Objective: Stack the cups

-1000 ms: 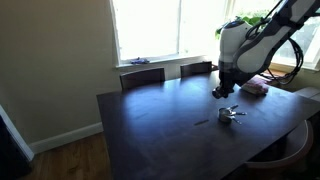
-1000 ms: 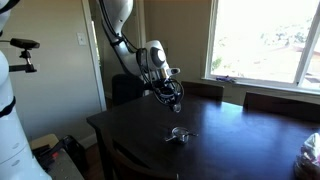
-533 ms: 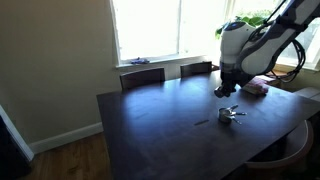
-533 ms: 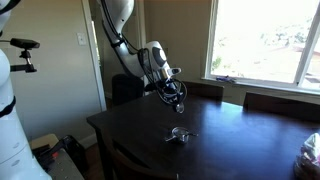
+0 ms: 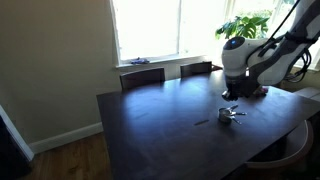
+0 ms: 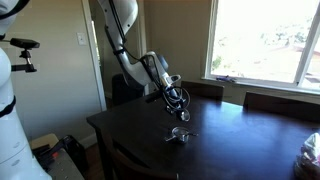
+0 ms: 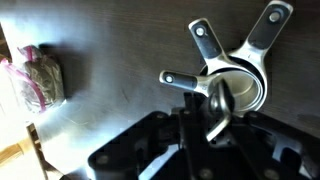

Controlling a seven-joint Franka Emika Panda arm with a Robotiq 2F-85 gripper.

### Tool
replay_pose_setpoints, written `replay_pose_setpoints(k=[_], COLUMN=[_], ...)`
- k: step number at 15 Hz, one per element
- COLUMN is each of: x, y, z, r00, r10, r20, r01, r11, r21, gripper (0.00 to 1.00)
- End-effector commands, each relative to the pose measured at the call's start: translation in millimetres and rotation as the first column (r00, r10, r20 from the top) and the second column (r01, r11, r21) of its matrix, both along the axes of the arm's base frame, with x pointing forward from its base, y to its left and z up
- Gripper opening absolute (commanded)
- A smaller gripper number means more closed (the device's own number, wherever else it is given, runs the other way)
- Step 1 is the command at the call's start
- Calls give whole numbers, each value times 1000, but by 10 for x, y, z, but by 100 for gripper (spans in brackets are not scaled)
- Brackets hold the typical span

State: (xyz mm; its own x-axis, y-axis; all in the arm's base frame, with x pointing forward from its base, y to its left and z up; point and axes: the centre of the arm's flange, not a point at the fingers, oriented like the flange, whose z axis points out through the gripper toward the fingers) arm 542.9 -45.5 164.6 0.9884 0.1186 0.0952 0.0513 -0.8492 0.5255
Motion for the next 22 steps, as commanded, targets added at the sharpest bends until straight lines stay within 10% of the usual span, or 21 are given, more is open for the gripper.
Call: replay_pose_setpoints(k=[1, 22], x=[-94, 24], y=[110, 396], z=[-363, -1054], r00=[999, 997], r10=[-28, -51], r20=[-25, -60], r01=[26, 29], r11=[997, 944], r21=[-74, -329], gripper=[5, 4])
